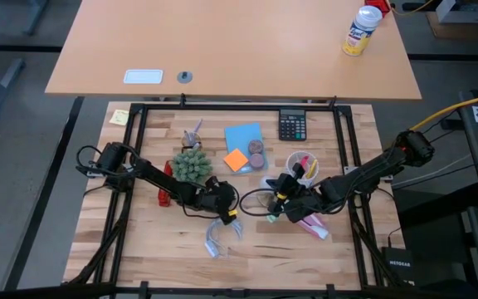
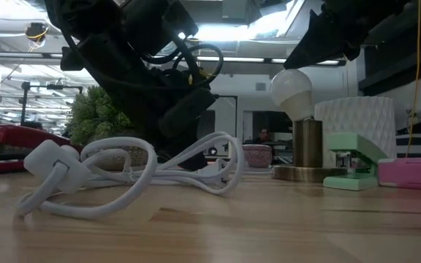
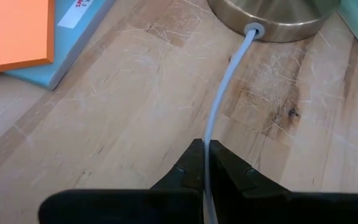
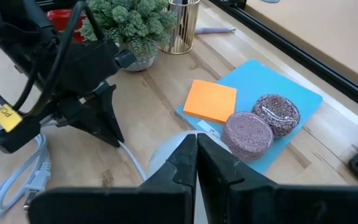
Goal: Screw lightbulb
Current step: Insert the white lightbulb into the lamp socket
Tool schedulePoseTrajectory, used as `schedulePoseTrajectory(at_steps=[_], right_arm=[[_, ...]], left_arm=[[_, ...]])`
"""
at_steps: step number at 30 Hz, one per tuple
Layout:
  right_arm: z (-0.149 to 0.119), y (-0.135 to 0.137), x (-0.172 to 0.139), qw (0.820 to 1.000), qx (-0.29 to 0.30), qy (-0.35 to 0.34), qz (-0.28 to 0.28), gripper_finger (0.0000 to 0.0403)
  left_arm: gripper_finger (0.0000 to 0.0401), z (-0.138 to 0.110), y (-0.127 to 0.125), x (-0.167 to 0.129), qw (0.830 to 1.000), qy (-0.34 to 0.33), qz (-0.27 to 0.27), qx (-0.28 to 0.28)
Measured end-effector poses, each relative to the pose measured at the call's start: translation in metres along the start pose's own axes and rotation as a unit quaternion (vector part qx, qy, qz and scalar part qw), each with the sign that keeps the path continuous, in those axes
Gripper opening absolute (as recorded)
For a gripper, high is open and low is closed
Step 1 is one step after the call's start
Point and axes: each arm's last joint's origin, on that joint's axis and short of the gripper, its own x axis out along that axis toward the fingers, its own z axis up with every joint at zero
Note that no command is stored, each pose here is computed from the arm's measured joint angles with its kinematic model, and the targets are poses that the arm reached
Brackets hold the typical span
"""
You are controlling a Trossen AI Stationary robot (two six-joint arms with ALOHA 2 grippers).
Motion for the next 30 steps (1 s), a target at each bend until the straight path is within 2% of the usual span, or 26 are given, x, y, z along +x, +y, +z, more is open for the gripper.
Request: schedulePoseTrajectory(at_steps=[16, 30], right_arm=[[-0.007, 0.008, -0.012, 1.0, -0.005, 0.006, 0.027, 0.0017], [-0.01, 0.0, -0.012, 1.0, 0.018, 0.008, -0.012, 0.0017]], left_arm=[[0.0004, -0.003, 0.001, -0.001, 1.0, 0.007, 0.011, 0.001], [0.0003, -0.007, -0.003, -0.003, 1.0, 0.009, 0.01, 0.002]])
